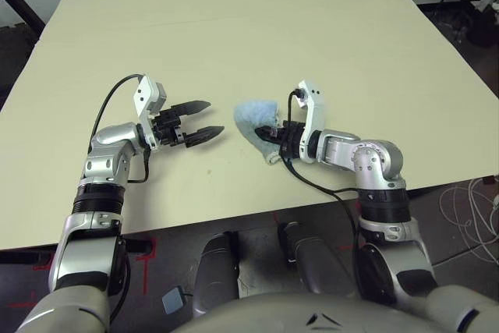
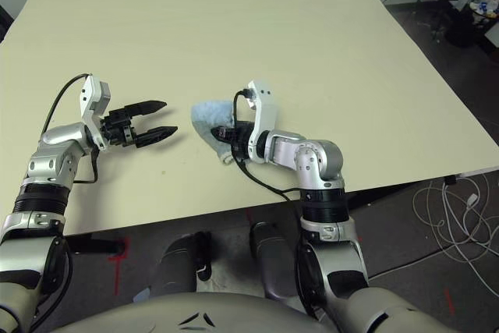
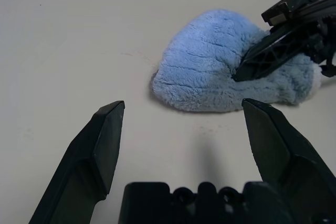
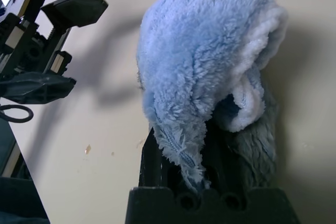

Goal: Wipe the water off the table with a rag.

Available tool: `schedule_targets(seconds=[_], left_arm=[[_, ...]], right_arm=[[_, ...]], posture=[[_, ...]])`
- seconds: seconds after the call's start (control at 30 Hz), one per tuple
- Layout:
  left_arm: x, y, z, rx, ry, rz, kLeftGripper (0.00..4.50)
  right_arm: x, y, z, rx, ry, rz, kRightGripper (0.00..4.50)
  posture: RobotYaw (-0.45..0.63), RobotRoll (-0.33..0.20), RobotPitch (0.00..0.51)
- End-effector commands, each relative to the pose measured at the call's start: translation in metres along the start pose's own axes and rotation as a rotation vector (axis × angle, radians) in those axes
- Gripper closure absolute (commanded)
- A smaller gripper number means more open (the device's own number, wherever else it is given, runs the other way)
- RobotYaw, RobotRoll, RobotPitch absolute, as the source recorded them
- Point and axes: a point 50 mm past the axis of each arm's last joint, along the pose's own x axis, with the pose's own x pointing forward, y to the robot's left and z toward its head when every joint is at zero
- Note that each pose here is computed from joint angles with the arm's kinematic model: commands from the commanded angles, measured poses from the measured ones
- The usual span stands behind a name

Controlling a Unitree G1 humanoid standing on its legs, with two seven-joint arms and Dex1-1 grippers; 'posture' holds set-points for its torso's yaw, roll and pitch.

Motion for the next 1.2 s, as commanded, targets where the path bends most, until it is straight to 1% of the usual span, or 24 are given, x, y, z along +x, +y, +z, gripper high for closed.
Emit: schedule_targets(seconds=[0.03, 0.1, 0.13, 0.23, 0.53, 0.73, 0.9, 1.1, 1.2], left_arm=[[0.0, 0.0, 0.002, 0.004, -0.007, -0.002, 0.0], [0.001, 0.001, 0.002, 0.004, -0.008, -0.003, 0.0], [0.001, 0.001, 0.002, 0.005, -0.008, -0.004, 0.0], [0.002, 0.001, 0.003, 0.006, -0.009, -0.006, 0.0], [0.002, 0.002, 0.003, 0.009, -0.007, -0.005, 0.0], [0.003, 0.005, 0.005, 0.015, -0.007, 0.001, 0.0], [0.002, 0.007, 0.005, 0.018, -0.006, 0.006, 0.0], [0.001, 0.008, 0.004, 0.016, -0.002, 0.009, 0.0], [0.001, 0.008, 0.004, 0.015, -0.002, 0.009, 0.0]], right_arm=[[-0.014, -0.037, -0.003, 0.008, 0.039, -0.162, 4.5], [-0.019, -0.042, 0.003, -0.007, 0.033, -0.174, 4.5], [-0.022, -0.046, 0.006, -0.014, 0.028, -0.183, 4.5], [-0.032, -0.056, 0.019, -0.03, 0.0, -0.213, 4.5], [-0.056, -0.076, 0.049, -0.054, -0.093, -0.294, 4.5], [-0.071, -0.083, 0.072, -0.068, -0.174, -0.335, 4.5], [-0.092, -0.083, 0.1, -0.086, -0.267, -0.333, 4.5], [-0.124, -0.088, 0.135, -0.128, -0.382, -0.391, 4.5], [-0.135, -0.094, 0.144, -0.144, -0.406, -0.433, 4.5]], posture=[[-0.15, 0.0, 0.22], [-0.15, 0.0, 0.22], [-0.17, 0.0, 0.217], [-0.17, 0.0, 0.216], [-0.17, 0.0, 0.215], [-0.17, 0.0, 0.21], [-0.17, 0.0, 0.21], [-0.17, 0.0, 0.21], [-0.17, 0.0, 0.21]])
